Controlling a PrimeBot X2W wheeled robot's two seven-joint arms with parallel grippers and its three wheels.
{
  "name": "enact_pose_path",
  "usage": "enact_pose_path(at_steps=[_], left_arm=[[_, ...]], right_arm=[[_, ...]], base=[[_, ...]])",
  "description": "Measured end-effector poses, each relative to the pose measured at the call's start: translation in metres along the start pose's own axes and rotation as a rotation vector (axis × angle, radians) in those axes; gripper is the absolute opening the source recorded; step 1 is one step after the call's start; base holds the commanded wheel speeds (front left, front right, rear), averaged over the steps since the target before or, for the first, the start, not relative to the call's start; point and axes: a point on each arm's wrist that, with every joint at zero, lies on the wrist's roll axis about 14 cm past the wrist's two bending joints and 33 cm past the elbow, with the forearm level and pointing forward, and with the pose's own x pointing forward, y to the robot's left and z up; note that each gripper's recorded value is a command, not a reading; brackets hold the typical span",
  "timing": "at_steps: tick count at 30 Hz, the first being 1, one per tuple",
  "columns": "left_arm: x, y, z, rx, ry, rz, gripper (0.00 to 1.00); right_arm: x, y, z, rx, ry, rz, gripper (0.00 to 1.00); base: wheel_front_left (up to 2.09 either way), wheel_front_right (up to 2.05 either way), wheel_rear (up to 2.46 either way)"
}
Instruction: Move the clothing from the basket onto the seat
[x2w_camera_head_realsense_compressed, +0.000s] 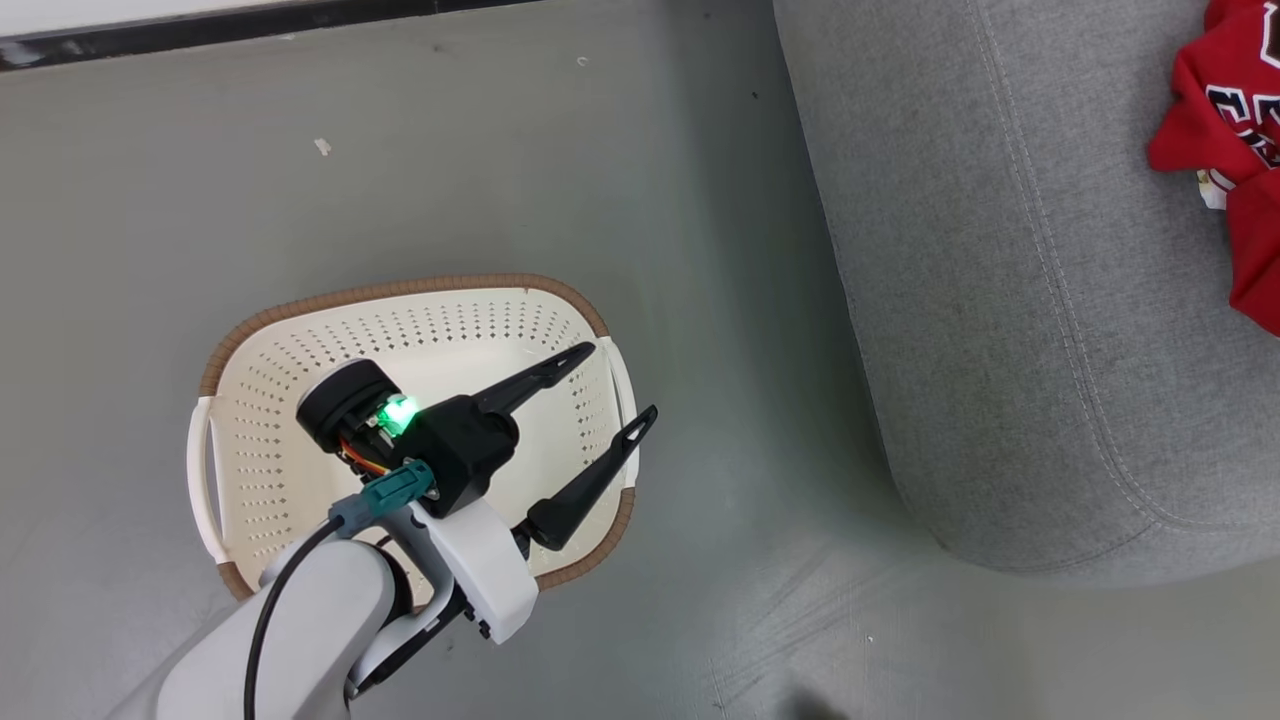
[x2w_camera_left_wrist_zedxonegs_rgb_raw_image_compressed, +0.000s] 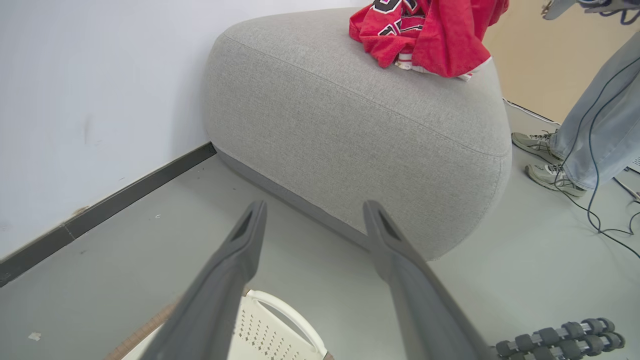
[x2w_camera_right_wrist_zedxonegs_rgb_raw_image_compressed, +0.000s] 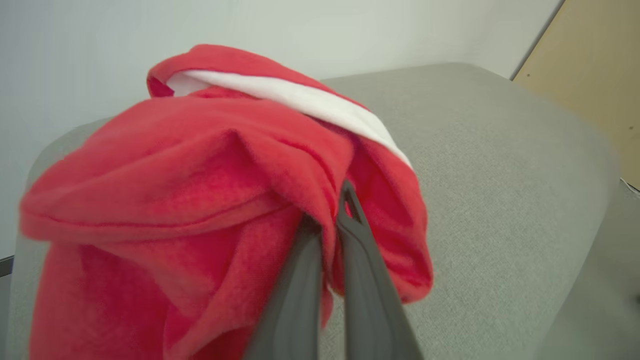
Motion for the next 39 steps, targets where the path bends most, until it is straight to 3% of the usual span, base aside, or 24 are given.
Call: enact_pose_path(at_steps=[7, 17, 19, 21, 22, 39], left_arm=[[0.001, 0.003, 0.001, 0.003, -0.004, -0.001, 1.0], [0.0, 0.002, 0.008, 0.009, -0.021, 0.004, 1.0], [-0.001, 0.001, 0.011, 0.016, -0.029, 0.005, 1.0], [-0.001, 0.001, 0.013, 0.02, -0.03, 0.006, 1.0], [-0.001, 0.0, 0.013, 0.022, -0.031, 0.007, 1.0], [0.0, -0.017, 0.042, 0.058, -0.103, -0.001, 1.0]], right_arm=[[-0.006, -0.003, -0.031, -0.006, 0.115, -0.027, 0.0], [-0.002, 0.011, -0.035, -0.011, 0.159, 0.001, 0.0], [-0.006, 0.021, -0.045, -0.036, 0.209, 0.032, 0.38], [-0.009, 0.024, -0.051, -0.037, 0.24, 0.04, 0.86], [-0.011, 0.024, -0.054, -0.035, 0.257, 0.042, 1.0], [-0.025, 0.018, -0.048, 0.035, 0.357, 0.054, 1.0]], base=[[0.0, 0.0, 0.0], [0.0, 0.0, 0.0], [0.0, 0.0, 0.0], [0.0, 0.0, 0.0], [0.0, 0.0, 0.0], [0.0, 0.0, 0.0]])
